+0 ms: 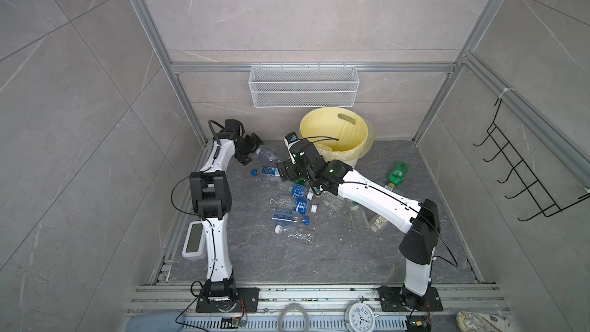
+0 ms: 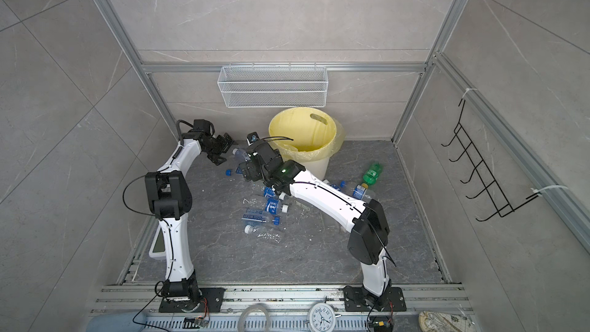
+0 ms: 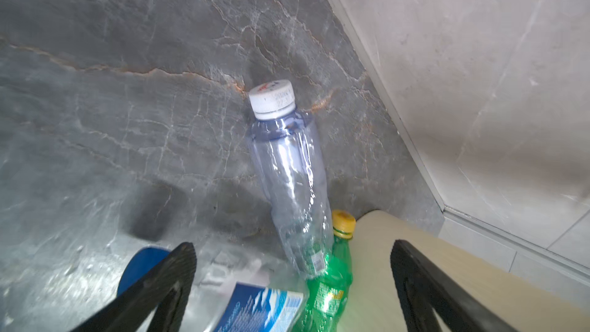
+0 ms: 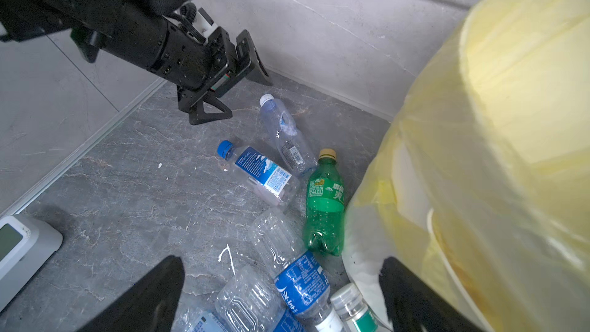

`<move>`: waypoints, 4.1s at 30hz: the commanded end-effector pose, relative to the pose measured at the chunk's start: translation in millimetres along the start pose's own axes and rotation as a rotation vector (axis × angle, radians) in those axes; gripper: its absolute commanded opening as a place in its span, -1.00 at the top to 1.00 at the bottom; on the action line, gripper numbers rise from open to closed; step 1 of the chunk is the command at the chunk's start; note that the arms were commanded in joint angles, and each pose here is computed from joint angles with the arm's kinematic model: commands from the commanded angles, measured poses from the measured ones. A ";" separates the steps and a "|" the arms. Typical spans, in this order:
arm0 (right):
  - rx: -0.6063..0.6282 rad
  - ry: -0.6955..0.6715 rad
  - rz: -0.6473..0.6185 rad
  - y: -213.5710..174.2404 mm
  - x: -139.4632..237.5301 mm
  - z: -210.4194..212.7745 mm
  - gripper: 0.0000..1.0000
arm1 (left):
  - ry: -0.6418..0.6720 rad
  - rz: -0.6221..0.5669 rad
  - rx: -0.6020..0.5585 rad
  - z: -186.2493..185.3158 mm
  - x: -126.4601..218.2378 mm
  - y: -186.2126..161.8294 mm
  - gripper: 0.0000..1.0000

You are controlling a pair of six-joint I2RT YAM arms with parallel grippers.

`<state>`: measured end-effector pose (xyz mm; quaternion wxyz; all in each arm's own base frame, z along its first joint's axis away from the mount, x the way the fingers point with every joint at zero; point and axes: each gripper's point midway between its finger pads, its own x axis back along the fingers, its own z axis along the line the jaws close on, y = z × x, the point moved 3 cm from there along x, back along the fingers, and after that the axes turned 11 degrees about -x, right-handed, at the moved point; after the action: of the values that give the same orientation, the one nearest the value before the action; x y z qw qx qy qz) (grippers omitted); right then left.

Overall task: Throw the plastic bottles in the bin
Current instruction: 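Lower the right gripper beside the bin while the left reaches toward a clear white-capped bottle, then close the left gripper on the clear white-capped bottle and lift it, then carry the white-capped bottle toward the right gripper while the right gripper opens beside it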

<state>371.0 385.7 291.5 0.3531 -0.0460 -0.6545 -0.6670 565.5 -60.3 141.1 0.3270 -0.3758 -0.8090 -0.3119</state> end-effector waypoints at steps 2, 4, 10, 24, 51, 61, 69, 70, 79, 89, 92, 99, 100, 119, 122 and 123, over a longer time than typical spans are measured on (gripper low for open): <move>0.023 -0.008 0.006 -1.1 -6.3 3.9 -0.99 | -0.045 -0.008 -0.005 -2.4 -18.3 9.4 -0.92; 0.024 -0.001 0.013 -2.8 -9.9 5.9 -0.99 | -0.060 -0.006 -0.014 -2.7 -26.5 10.2 -0.91; 0.033 0.014 0.035 -9.2 -20.2 10.8 -0.99 | -0.070 0.007 -0.027 -1.7 -46.6 10.7 -0.87; 0.049 -0.002 0.049 -15.7 -28.4 8.1 -0.99 | -0.038 0.006 -0.093 -7.6 -78.2 5.2 -0.75; 0.024 -0.029 0.060 -21.1 -24.2 -8.1 -0.99 | -0.039 0.009 -0.067 -9.5 -83.4 -5.6 0.01; -0.001 -0.025 0.053 -17.5 -10.5 -13.0 -0.99 | -0.078 -0.028 -0.112 -32.9 -48.2 0.8 0.05; -0.032 -0.034 0.047 -14.6 1.1 -18.4 -0.99 | -0.113 -0.040 -0.142 -52.0 -16.2 -0.3 0.07; -0.036 -0.033 0.047 -14.4 2.8 -18.5 -0.99 | -0.117 -0.042 -0.145 -54.1 -11.0 -1.3 0.08; -0.065 -0.034 0.038 -16.6 14.0 -23.6 -0.99 | -0.127 -0.056 -0.160 -64.7 32.8 -14.6 0.08; -0.108 0.001 0.020 -12.5 22.3 -21.2 -0.99 | -0.188 -0.007 -0.132 -68.1 64.8 -47.8 0.10; -0.118 0.016 0.023 -12.6 21.5 -18.8 -0.99 | -0.213 0.009 -0.133 -71.4 76.8 -56.4 0.11; -0.151 0.072 0.068 -23.2 13.2 -9.2 -0.99 | -0.282 0.062 -0.124 -71.5 98.6 -88.3 0.10; -0.156 0.082 0.077 -26.2 11.9 -7.8 -0.99 | -0.292 0.064 -0.112 -70.2 100.8 -92.9 0.11; -0.205 0.113 0.217 -56.5 19.0 -22.2 -0.99 | -0.418 0.131 -0.087 -57.1 112.2 -174.5 0.12; -0.199 0.119 0.205 -56.6 27.9 -24.8 -0.99 | -0.432 0.121 -0.113 -59.3 115.0 -179.3 0.12; -0.206 0.120 0.205 -57.1 28.9 -25.2 -0.99 | -0.439 0.121 -0.121 -61.0 115.1 -180.9 0.12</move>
<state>340.8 354.9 234.3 0.4534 -0.1213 -0.5566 -0.6855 379.4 -146.7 189.1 0.1987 -0.4968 -0.8108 -0.2371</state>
